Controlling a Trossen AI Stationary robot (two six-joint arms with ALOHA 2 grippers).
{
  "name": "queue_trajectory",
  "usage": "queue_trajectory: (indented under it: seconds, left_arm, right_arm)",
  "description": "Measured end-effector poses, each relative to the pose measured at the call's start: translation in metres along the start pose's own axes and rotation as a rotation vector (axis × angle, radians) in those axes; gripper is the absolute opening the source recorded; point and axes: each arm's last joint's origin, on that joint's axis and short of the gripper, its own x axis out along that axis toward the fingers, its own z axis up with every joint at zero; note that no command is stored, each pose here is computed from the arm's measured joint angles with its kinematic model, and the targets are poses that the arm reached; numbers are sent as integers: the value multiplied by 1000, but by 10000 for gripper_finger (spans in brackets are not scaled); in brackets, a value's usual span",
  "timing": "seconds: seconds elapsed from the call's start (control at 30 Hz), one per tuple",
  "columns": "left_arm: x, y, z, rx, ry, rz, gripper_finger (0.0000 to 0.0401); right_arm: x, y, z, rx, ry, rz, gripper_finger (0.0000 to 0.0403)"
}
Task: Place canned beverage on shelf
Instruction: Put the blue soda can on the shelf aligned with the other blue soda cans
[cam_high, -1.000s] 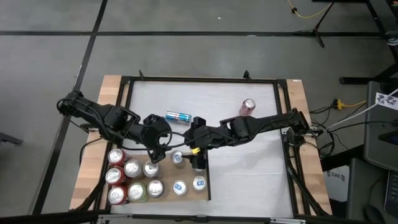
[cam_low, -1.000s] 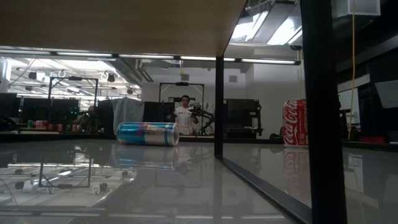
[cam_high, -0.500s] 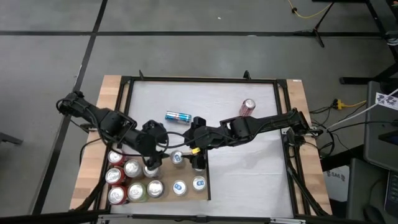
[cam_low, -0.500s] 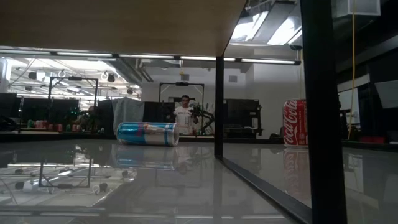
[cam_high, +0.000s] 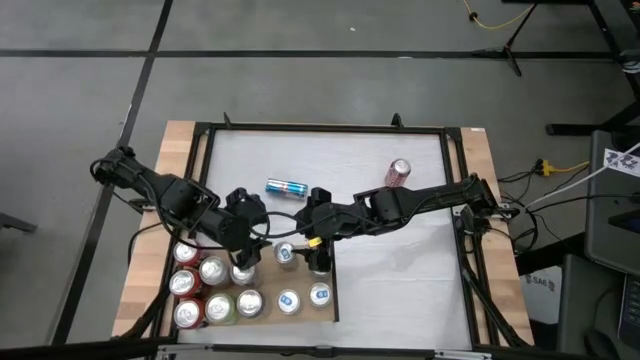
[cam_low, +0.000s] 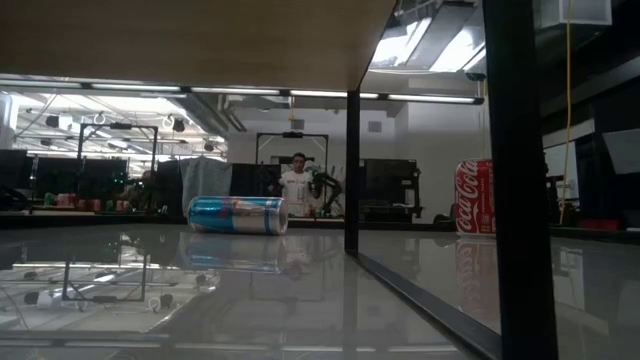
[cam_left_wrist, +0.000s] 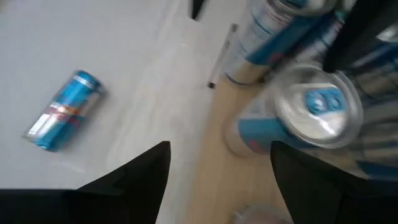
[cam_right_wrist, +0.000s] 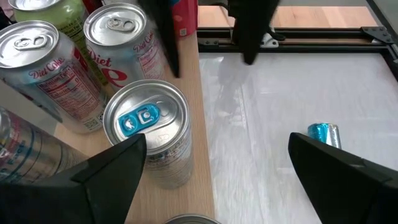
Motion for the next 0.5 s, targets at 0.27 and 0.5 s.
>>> queue_trajectory:
  seconds: [0.27,0.5]
  left_arm:
    - [3,2,6,-24,-51,31,268]
    - [12,-6,3,-4,32,-30,268]
  right_arm:
    - [0,0,0,0,0,0,385]
    - [0,0,0,0,1,-1,385]
